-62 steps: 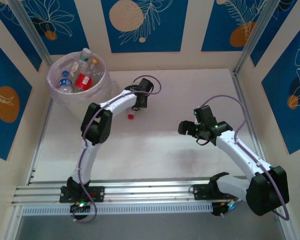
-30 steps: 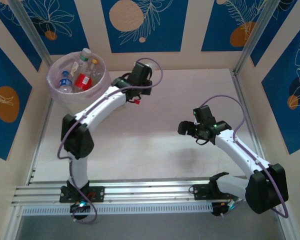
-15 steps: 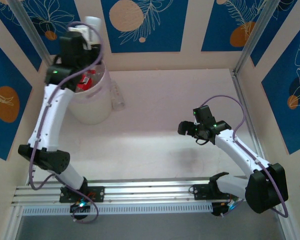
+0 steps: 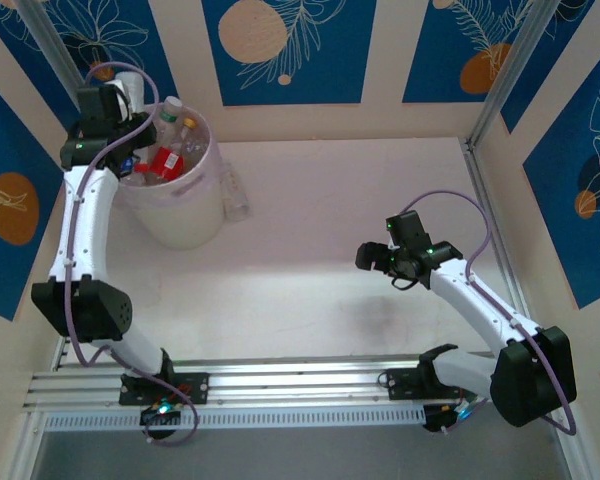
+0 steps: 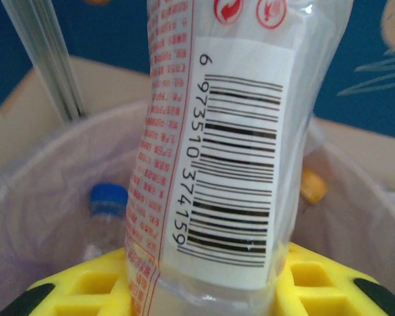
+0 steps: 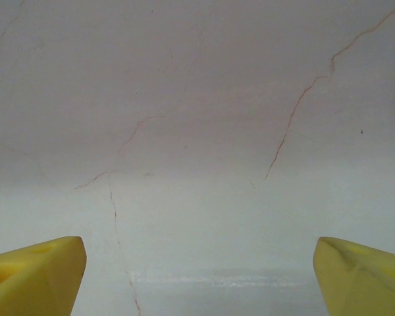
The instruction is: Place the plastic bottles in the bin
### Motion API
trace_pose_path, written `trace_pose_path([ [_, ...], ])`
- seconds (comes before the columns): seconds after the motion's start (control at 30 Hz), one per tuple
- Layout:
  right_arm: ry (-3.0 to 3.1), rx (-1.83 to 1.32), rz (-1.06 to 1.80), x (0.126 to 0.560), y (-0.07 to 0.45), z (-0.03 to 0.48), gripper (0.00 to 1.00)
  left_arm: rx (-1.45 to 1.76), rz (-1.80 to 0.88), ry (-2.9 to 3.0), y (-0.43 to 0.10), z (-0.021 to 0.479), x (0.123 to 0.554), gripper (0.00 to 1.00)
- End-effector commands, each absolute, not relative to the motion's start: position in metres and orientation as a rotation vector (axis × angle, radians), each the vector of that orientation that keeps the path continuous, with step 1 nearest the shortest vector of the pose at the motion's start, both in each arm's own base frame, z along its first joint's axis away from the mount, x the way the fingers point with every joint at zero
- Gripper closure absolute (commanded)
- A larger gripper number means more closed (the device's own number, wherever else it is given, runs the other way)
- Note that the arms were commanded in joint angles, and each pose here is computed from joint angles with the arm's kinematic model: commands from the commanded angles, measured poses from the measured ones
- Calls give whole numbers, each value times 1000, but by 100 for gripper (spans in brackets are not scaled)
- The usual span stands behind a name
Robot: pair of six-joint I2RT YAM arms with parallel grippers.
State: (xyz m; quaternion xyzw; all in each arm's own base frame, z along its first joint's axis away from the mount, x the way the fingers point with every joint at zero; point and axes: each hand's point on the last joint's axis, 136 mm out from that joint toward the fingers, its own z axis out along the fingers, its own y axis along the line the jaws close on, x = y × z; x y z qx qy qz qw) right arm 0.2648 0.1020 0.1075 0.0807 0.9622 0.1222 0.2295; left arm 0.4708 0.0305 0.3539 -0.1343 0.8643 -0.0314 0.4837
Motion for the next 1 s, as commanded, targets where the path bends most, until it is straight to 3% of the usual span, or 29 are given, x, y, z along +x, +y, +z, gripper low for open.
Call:
trace_pose_path([
  [0.0, 2631, 212, 352, 269, 105, 117, 10, -373, -158, 2080, 27, 347, 471, 65],
  [0.23, 2641, 196, 364, 275, 110, 115, 10, -394, -123, 2141, 30, 312, 457, 60],
  [0.5, 2641, 188, 362, 276, 111, 117, 10, -322, -115, 2129, 30, 335, 457, 19],
  [0.63, 2644, 197, 366, 274, 111, 115, 10, -323, -77, 2091, 43, 359, 461, 6],
  [0.77, 2646, 203, 364, 271, 111, 112, 10, -359, -34, 2066, 61, 368, 468, 12],
  [0.97, 2645, 208, 359, 268, 109, 111, 10, -387, -49, 2128, 63, 339, 475, 42],
])
